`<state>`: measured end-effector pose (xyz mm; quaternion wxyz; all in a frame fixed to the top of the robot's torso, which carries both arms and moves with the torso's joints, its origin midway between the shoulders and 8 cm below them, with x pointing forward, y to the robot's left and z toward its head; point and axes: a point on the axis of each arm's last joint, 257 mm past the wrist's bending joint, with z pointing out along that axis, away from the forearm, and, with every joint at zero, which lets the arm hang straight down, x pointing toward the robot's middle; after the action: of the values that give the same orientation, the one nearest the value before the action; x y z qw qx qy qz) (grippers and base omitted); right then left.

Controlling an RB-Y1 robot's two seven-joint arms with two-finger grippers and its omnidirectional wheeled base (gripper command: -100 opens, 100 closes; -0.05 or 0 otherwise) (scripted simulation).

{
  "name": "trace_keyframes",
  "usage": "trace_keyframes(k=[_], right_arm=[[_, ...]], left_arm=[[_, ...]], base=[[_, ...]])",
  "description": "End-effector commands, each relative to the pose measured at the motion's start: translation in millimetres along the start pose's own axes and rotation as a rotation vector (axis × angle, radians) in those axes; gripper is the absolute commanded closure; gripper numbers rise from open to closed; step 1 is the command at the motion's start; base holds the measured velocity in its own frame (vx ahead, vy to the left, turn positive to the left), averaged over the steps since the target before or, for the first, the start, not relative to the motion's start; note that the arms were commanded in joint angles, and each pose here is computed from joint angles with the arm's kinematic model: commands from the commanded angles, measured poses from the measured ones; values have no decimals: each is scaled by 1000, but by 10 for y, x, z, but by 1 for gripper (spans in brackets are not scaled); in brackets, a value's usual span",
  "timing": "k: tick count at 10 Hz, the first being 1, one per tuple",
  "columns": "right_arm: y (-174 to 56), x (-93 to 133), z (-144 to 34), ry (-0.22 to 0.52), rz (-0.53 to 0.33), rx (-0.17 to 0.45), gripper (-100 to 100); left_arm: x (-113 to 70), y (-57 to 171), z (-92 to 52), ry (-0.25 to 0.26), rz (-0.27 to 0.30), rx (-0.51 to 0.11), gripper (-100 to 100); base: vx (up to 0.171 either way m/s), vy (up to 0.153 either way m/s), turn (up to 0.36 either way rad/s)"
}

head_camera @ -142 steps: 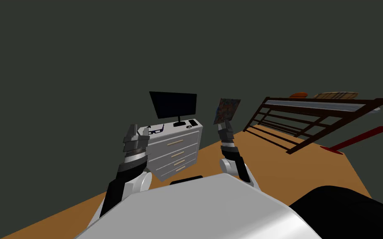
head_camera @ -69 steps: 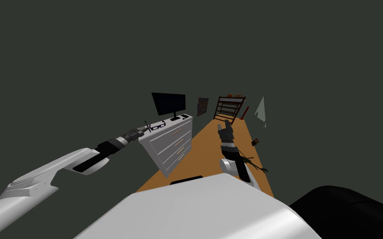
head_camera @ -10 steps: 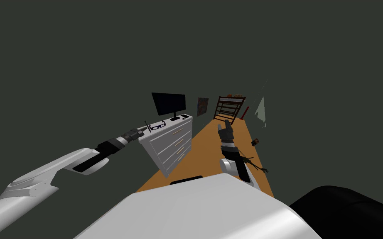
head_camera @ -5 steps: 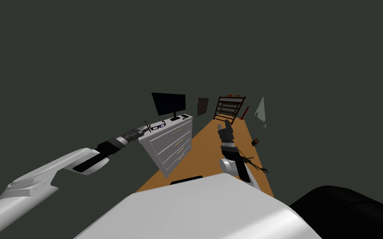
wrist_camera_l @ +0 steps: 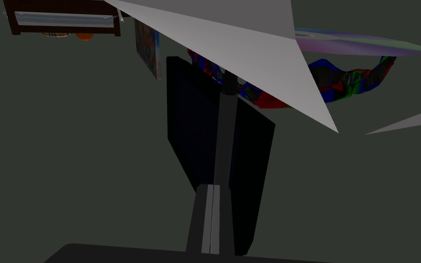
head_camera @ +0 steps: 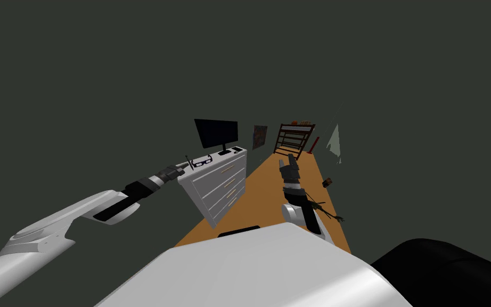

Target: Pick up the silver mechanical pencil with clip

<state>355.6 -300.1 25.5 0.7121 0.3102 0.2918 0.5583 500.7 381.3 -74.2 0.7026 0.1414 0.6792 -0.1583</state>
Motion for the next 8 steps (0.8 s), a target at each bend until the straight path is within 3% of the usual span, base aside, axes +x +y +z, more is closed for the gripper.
trace_keyframes(k=[1, 2, 3, 4, 8], right_arm=[[0, 0, 0, 0, 0, 0, 0], [0, 0, 0, 0, 0, 0, 0], [0, 0, 0, 0, 0, 0, 0], [0, 0, 0, 0, 0, 0, 0], [0, 0, 0, 0, 0, 0, 0]], left_arm=[[0, 0, 0, 0, 0, 0, -100], [0, 0, 0, 0, 0, 0, 0], [0, 0, 0, 0, 0, 0, -100], [0, 0, 0, 0, 0, 0, 100], [0, 0, 0, 0, 0, 0, 100]], base=[[0, 0, 0], [0, 0, 0], [0, 0, 0], [0, 0, 0], [0, 0, 0]])
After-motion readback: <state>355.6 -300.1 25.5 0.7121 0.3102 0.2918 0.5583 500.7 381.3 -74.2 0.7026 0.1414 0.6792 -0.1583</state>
